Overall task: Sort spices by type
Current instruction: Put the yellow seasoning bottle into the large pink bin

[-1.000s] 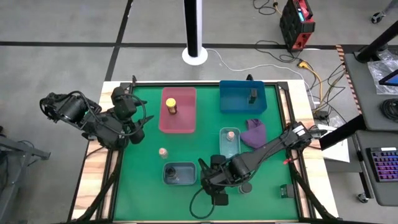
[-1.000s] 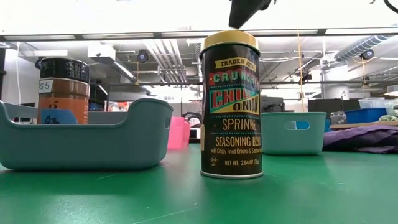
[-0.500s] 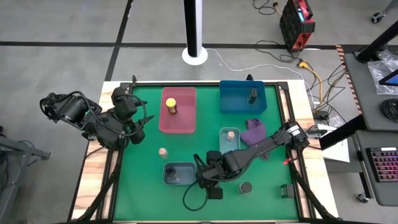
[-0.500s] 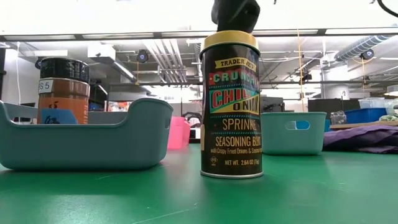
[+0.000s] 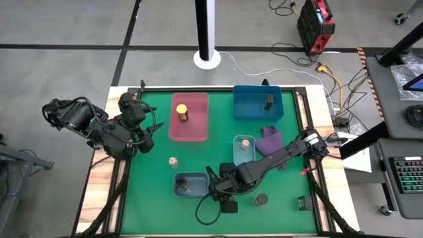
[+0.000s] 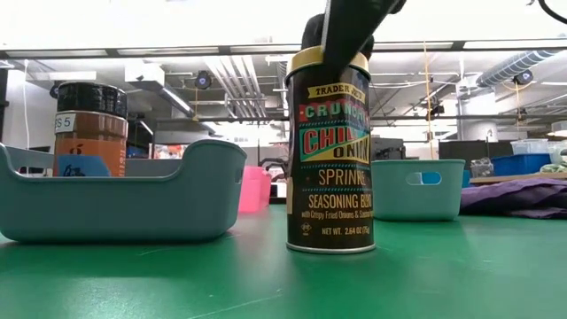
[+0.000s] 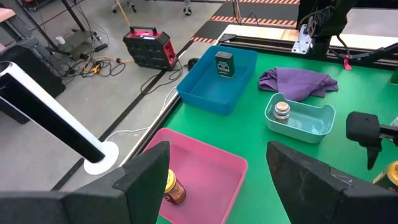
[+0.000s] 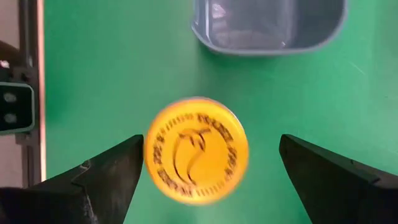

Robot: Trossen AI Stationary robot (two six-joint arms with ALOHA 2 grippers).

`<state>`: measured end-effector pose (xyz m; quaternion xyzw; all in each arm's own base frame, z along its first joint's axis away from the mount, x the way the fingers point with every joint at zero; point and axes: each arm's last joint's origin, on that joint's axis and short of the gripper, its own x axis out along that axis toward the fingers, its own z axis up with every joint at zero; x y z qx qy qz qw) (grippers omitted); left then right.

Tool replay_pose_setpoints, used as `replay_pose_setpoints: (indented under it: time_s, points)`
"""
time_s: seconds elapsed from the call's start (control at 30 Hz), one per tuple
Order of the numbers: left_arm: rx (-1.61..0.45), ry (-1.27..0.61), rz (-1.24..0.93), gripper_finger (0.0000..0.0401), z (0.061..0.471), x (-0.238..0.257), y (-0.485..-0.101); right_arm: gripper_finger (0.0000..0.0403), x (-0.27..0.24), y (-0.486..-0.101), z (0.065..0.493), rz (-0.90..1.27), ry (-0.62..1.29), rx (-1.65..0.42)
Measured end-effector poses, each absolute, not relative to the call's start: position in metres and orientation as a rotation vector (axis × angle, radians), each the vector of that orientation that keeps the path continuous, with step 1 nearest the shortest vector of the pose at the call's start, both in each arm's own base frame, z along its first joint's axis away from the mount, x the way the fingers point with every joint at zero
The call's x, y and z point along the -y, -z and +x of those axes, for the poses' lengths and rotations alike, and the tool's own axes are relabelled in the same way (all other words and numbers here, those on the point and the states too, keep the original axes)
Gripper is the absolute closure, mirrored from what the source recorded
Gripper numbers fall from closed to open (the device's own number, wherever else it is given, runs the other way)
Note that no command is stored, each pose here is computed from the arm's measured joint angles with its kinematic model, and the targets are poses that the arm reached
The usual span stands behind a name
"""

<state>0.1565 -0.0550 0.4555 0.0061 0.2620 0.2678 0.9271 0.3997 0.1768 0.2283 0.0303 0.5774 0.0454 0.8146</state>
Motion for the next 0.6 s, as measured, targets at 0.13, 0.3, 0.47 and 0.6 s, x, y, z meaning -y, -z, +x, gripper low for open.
replay_pose_setpoints:
  time_s: [0.13, 0.3, 0.47, 0.6]
  points:
    - [-0.532, -0.557, 0.016, 0.0149, 0.1565, 0.0548, -0.4557, 0.0044, -0.1776, -0.2205, 0.4015, 0.075, -0.103, -1.206]
    - [-0.529, -0.562, 0.02, 0.0149, 0.1566, 0.0547, -0.4557, 0.0097, -0.1774, -0.2188, 0.4014, 0.083, -0.099, -1.207]
    - [-0.529, -0.564, 0.02, 0.0149, 0.1566, 0.0547, -0.4558, 0.0179, -0.178, -0.2188, 0.4014, 0.092, -0.117, -1.212]
    - [-0.528, -0.565, 0.021, 0.0149, 0.1565, 0.0546, -0.4558, 0.0185, -0.1781, -0.2188, 0.4014, 0.099, -0.126, -1.216]
